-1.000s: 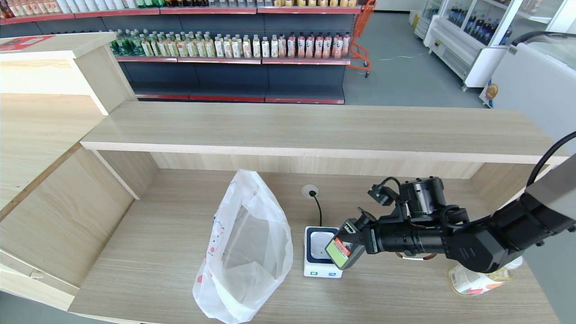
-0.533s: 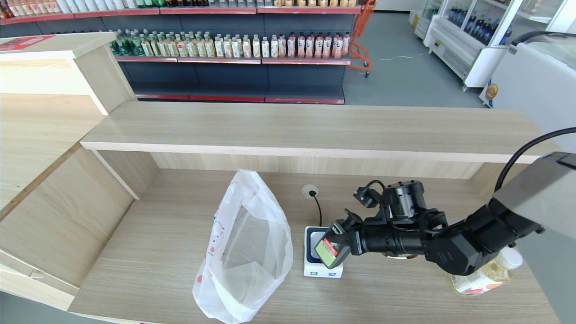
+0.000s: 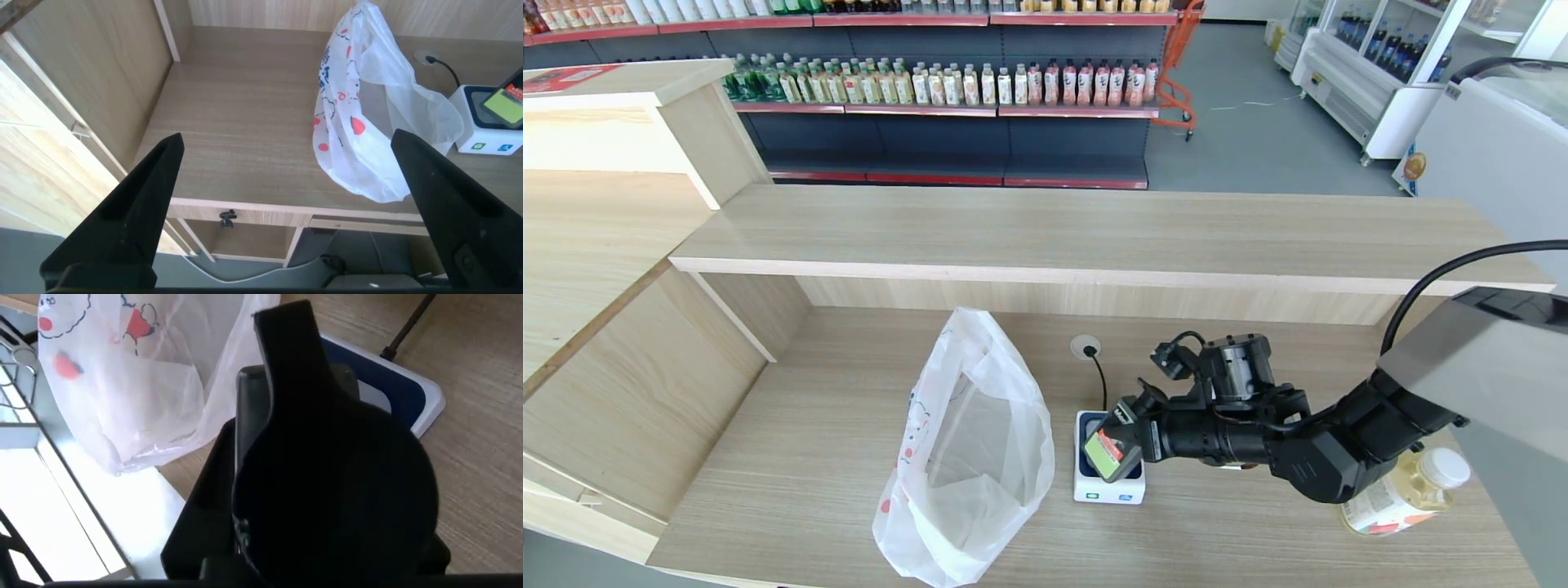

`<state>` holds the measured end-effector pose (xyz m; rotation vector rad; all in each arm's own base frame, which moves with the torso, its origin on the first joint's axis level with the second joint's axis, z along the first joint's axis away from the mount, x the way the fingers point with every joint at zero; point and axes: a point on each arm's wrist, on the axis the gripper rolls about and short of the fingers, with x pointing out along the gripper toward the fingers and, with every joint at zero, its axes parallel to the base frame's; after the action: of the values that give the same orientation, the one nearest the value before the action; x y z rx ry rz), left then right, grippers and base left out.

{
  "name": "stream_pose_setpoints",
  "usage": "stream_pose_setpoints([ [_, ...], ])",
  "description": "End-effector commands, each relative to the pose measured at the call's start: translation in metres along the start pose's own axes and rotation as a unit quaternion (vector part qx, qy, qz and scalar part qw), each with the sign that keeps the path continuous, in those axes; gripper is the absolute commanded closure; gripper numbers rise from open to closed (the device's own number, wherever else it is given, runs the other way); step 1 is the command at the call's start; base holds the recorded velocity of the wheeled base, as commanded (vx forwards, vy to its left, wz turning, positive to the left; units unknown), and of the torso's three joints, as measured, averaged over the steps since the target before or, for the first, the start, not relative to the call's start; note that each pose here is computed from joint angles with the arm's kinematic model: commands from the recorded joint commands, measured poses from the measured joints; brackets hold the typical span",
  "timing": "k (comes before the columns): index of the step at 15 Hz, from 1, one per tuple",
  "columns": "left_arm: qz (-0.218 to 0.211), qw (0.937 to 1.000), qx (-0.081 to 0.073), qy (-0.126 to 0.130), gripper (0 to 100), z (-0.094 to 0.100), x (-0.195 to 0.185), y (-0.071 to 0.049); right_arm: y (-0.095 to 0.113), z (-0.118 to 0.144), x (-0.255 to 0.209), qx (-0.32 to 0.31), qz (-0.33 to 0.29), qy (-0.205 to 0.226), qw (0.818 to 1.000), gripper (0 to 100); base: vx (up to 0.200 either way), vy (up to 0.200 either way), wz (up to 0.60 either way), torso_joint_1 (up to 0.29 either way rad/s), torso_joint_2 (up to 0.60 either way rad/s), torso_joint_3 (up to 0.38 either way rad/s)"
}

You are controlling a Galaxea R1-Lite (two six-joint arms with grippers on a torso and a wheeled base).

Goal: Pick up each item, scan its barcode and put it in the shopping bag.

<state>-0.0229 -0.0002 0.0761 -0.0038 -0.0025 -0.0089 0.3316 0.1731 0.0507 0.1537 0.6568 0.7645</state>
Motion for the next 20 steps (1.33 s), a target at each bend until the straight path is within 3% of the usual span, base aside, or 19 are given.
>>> stream_pose_setpoints([
  [1,0.001,1.0,0.0,0.0,0,0.0,0.0,0.0,0.013,0.02,-0.018,0.036,0.01,-0.034,0.999,100,0.0,0.0,0.0,0.0,0.0,0.0],
  [3,0.001,1.0,0.0,0.0,0,0.0,0.0,0.0,0.035,0.048,-0.063,0.082,0.032,-0.086,0.992,100,0.0,0.0,0.0,0.0,0.0,0.0],
  [6,0.0,1.0,0.0,0.0,0,0.0,0.0,0.0,0.051,0.06,-0.135,0.012,0.02,-0.155,0.988,100,0.0,0.0,0.0,0.0,0.0,0.0],
  [8,0.001,1.0,0.0,0.0,0,0.0,0.0,0.0,0.048,0.037,-0.16,-0.081,-0.02,-0.15,0.985,100,0.0,0.0,0.0,0.0,0.0,0.0],
  [10,0.0,1.0,0.0,0.0,0,0.0,0.0,0.0,0.046,0.02,-0.17,-0.116,-0.034,-0.136,0.983,100,0.0,0.0,0.0,0.0,0.0,0.0],
  [13,0.001,1.0,0.0,0.0,0,0.0,0.0,0.0,0.047,0.011,-0.181,-0.102,-0.039,-0.135,0.985,100,0.0,0.0,0.0,0.0,0.0,0.0],
  [18,0.0,1.0,0.004,0.0,0,0.0,0.0,0.0,0.05,0.004,-0.192,-0.019,-0.042,-0.146,0.988,100,0.0,0.0,0.0,0.0,0.0,0.0],
  [20,0.0,1.0,0.001,0.0,0,0.0,0.0,0.0,0.051,0.004,-0.192,-0.01,-0.042,-0.147,0.988,100,0.0,0.2,0.0,0.002,0.0,0.005],
])
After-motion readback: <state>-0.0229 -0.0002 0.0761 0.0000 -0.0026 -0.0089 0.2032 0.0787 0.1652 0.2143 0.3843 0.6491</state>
